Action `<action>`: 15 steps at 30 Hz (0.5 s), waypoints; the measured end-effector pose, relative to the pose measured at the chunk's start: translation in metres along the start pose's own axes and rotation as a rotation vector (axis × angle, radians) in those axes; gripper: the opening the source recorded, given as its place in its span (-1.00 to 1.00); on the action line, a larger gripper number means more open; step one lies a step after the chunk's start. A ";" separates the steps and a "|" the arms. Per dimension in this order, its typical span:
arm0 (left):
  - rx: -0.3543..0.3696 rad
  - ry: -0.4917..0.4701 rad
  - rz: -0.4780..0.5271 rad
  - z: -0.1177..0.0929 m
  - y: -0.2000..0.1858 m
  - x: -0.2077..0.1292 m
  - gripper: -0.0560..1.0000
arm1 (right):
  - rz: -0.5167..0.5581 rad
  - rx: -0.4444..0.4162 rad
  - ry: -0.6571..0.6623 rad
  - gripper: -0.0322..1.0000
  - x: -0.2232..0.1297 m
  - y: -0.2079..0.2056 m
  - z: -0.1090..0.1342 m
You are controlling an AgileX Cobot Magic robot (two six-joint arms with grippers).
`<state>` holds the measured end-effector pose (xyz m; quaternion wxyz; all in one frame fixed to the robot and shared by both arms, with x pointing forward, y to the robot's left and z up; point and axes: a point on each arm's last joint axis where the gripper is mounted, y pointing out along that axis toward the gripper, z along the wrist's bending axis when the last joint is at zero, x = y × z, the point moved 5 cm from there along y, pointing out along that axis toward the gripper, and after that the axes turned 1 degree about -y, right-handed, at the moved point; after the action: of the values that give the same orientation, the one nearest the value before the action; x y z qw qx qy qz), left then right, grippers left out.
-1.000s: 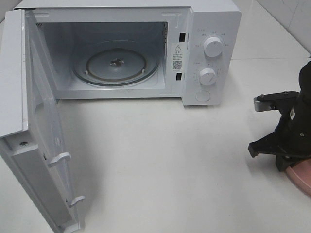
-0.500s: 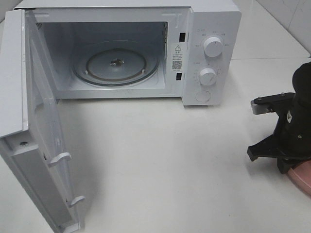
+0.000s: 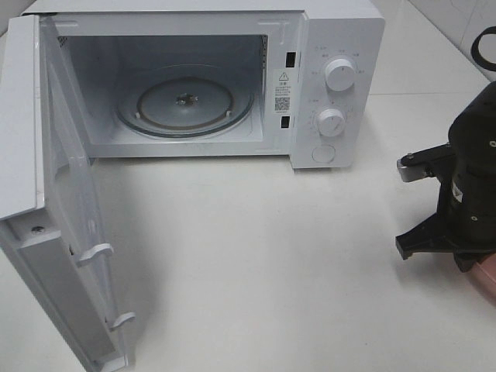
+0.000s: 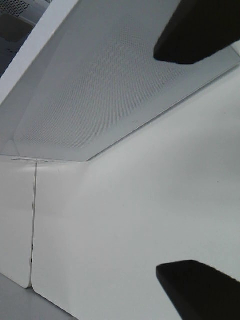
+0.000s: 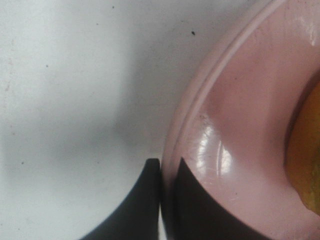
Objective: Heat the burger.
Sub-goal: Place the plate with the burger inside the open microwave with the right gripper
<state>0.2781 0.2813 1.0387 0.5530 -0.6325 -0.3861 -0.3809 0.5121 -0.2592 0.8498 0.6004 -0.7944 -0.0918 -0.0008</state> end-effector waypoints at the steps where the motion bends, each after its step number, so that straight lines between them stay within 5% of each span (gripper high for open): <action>1: 0.000 0.000 0.000 0.000 0.000 0.000 0.98 | 0.000 -0.005 -0.003 -0.87 0.000 -0.001 0.001; 15: 0.000 0.000 0.000 0.000 0.000 0.000 0.98 | -0.038 -0.063 -0.006 -0.87 -0.002 -0.023 -0.002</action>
<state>0.2781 0.2813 1.0387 0.5530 -0.6325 -0.3861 -0.3809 0.5072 -0.2553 0.8717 0.5748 -0.8109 -0.1086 -0.0126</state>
